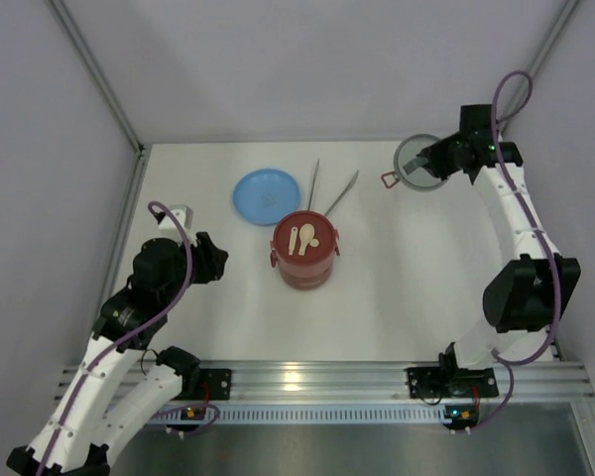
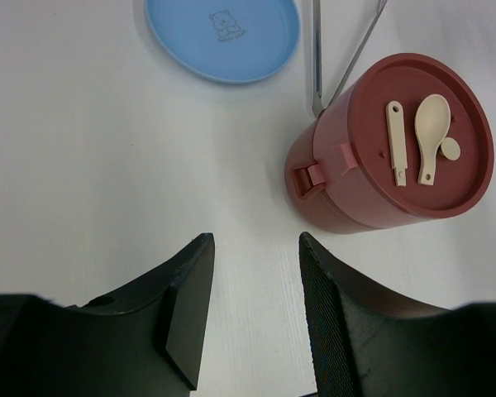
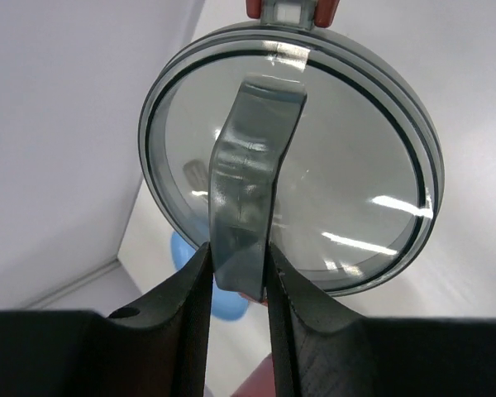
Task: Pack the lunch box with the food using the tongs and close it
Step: Pick up the box lid from the center of the board, then close the box lid on the packing box.
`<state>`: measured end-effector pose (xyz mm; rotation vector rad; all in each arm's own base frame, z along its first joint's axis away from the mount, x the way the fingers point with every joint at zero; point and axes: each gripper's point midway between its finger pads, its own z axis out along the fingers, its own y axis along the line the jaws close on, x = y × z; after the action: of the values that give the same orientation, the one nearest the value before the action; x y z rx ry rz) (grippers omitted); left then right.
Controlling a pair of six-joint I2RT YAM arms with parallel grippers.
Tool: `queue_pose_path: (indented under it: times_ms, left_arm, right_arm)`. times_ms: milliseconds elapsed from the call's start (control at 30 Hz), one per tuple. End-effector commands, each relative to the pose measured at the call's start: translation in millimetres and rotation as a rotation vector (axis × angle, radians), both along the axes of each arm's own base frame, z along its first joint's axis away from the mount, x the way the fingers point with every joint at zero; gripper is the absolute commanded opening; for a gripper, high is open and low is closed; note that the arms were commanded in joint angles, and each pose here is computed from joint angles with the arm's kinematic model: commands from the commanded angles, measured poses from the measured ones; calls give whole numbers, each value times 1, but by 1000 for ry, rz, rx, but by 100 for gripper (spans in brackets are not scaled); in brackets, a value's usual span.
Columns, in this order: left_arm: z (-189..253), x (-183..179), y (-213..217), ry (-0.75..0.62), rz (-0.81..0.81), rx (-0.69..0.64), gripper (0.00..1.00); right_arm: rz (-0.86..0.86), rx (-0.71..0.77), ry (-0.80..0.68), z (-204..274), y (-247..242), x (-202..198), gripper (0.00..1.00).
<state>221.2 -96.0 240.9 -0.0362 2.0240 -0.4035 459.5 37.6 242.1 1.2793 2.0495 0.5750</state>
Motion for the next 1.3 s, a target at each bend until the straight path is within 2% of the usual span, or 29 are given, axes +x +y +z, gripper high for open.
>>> queue_pose_path:
  times_ms: [0,300,467,600,900,1267]
  left_arm:
    - [-1,3,1,-3,12,3,50]
    - [-5,5,3,8,33,13,50]
    - [-9,6,3,27,36,22,50]
    - [-10,7,4,29,41,24,50]
    - [-10,7,6,28,55,26,50]
    - [-9,7,11,24,77,32,50]
  right_arm:
    - [4,29,-108,62,38,-21,0]
    - [71,151,-64,92,150,-92,0]
    - [67,187,-79,114,180,-127,0]
    - [99,163,-28,114,207,-154,0]
    - [99,180,68,84,251,-183,0]
    - [-1,165,156,46,270,-176,0]
